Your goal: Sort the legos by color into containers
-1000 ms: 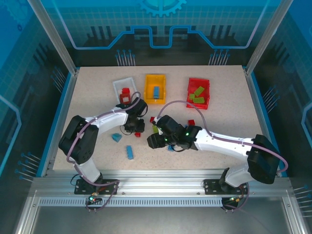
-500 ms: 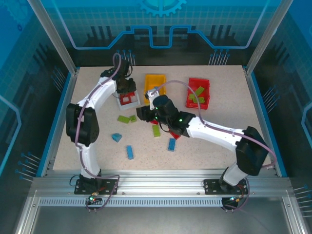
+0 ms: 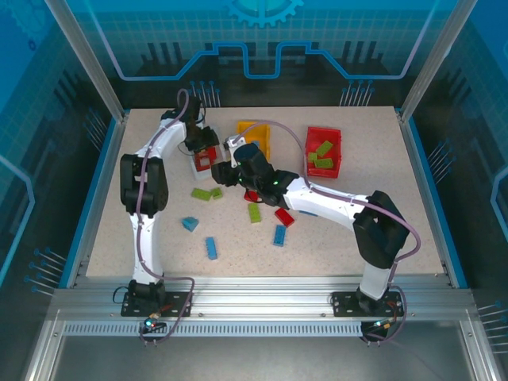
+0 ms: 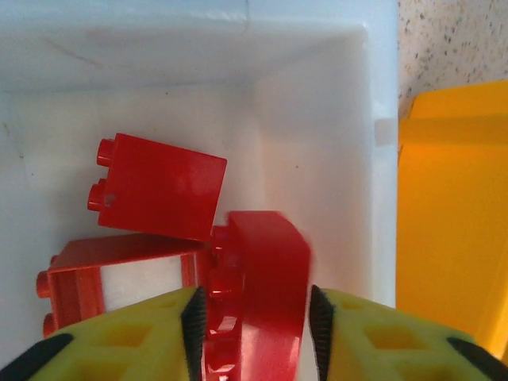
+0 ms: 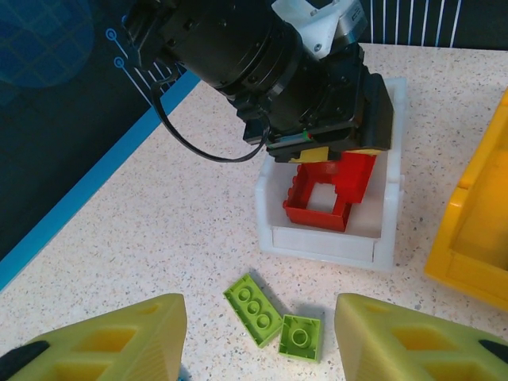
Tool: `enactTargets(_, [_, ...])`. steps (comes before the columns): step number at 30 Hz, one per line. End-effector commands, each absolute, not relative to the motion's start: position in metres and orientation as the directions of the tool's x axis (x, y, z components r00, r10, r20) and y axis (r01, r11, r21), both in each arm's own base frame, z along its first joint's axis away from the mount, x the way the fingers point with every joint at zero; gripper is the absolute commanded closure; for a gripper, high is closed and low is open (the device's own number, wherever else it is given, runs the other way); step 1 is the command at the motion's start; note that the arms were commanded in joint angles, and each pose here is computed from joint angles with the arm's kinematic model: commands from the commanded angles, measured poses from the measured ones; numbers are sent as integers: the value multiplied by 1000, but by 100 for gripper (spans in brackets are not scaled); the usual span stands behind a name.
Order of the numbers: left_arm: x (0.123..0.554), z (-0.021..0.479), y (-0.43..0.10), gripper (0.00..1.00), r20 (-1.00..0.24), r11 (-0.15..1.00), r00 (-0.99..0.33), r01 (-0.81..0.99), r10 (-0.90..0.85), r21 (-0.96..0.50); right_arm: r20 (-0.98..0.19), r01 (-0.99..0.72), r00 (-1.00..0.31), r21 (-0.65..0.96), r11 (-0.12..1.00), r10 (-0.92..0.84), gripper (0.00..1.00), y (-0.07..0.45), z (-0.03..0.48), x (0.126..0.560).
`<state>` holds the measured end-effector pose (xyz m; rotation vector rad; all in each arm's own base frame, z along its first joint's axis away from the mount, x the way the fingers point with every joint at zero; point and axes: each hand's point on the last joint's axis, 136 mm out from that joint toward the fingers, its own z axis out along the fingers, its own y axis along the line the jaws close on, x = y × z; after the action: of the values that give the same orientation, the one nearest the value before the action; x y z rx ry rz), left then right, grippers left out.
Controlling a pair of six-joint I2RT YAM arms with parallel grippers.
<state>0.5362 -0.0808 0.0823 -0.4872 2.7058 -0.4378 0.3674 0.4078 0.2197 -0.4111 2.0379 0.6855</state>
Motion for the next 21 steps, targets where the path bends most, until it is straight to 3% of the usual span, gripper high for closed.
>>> enactTargets(1, [531, 100, -82, 51, -290, 886, -872, -276, -394, -372, -848, -514, -530, 319, 796, -2, 46, 401, 221, 370])
enactTargets(8, [521, 140, -83, 55, -341, 875, -846, -260, -410, -408, -857, -486, -516, 288, 825, -5, 47, 380, 230, 364])
enactTargets(13, [490, 174, -86, 58, -364, 852, -815, -272, -452, -448, -850, -435, -525, 240, 868, -29, 48, 348, 224, 351])
enactTargets(17, [441, 194, -121, 57, -393, 859, -830, -181, -395, -479, -765, -240, -643, 181, 954, -17, 48, 285, 193, 333])
enactTargets(21, [377, 202, -184, 56, -430, 854, -858, -17, -279, -520, -618, 4, -779, 168, 986, 109, 47, 210, 152, 304])
